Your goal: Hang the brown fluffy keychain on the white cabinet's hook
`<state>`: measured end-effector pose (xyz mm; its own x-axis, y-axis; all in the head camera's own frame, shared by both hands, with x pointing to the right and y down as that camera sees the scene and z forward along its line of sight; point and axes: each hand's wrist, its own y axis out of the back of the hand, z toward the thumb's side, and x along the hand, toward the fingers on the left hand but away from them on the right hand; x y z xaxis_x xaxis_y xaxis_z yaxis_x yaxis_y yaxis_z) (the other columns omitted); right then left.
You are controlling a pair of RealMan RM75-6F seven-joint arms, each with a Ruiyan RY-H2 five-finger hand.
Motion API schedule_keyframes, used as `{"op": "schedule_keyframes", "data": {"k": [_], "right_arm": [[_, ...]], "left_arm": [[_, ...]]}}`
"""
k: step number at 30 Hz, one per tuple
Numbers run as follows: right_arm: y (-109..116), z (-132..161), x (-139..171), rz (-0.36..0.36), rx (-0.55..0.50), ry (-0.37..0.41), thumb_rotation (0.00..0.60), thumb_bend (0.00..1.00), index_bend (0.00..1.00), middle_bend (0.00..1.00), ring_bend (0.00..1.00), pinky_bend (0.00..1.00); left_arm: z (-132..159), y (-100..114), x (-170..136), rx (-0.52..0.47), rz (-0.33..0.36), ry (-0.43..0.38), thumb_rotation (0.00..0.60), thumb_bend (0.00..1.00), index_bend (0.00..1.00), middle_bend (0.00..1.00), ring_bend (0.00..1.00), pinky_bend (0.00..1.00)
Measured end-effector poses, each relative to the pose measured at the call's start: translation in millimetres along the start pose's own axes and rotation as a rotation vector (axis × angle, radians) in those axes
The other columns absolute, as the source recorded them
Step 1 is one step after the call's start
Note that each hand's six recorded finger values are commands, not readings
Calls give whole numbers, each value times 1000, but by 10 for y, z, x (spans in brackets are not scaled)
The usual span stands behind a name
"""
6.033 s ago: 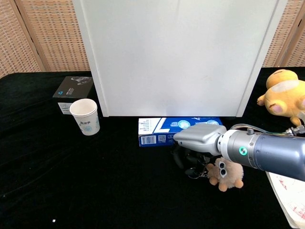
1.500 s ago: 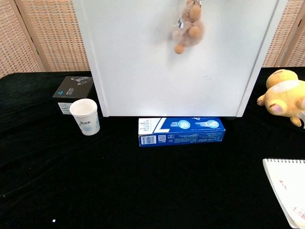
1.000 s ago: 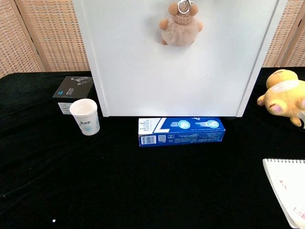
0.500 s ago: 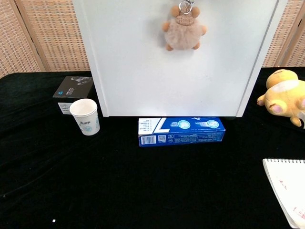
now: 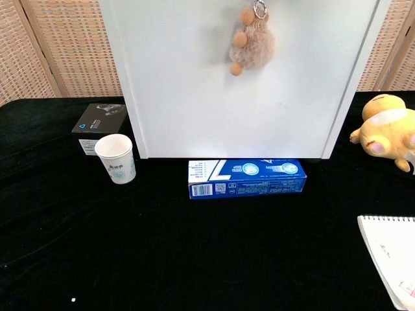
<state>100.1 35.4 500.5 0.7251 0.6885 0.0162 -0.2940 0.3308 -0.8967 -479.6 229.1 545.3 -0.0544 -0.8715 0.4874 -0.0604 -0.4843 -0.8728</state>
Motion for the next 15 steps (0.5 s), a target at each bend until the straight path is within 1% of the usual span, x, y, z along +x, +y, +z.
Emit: {"op": "schedule_keyframes", "data": {"k": [2,4,6,8,15], "right_arm": [[3,1,-2,-2,4,-7,600,607,747,941,914,1000],[7,0,-4,-6,7,-14,600,575,747,941,914,1000],[8,2,-6,-7,13,-18,600,480,747,941,914,1000],[12,5,-8,-10,21,-21,600,431,747,941,914,1000],[44,-18,1,-29,30,-36,600,413,745,944,914,1000]], "left_arm": [[-2,2,0,-1,0,0,600,0,0,0,0,0],[-4,2,0,-1,0,0,600,0,0,0,0,0],[-3,0,1,-1,-1,0,600,0,0,0,0,0],[-3,1,1,-1,-1,-1,600,0,0,0,0,0],[-3,4,-2,-1,1,-2,600,0,0,0,0,0]]}}
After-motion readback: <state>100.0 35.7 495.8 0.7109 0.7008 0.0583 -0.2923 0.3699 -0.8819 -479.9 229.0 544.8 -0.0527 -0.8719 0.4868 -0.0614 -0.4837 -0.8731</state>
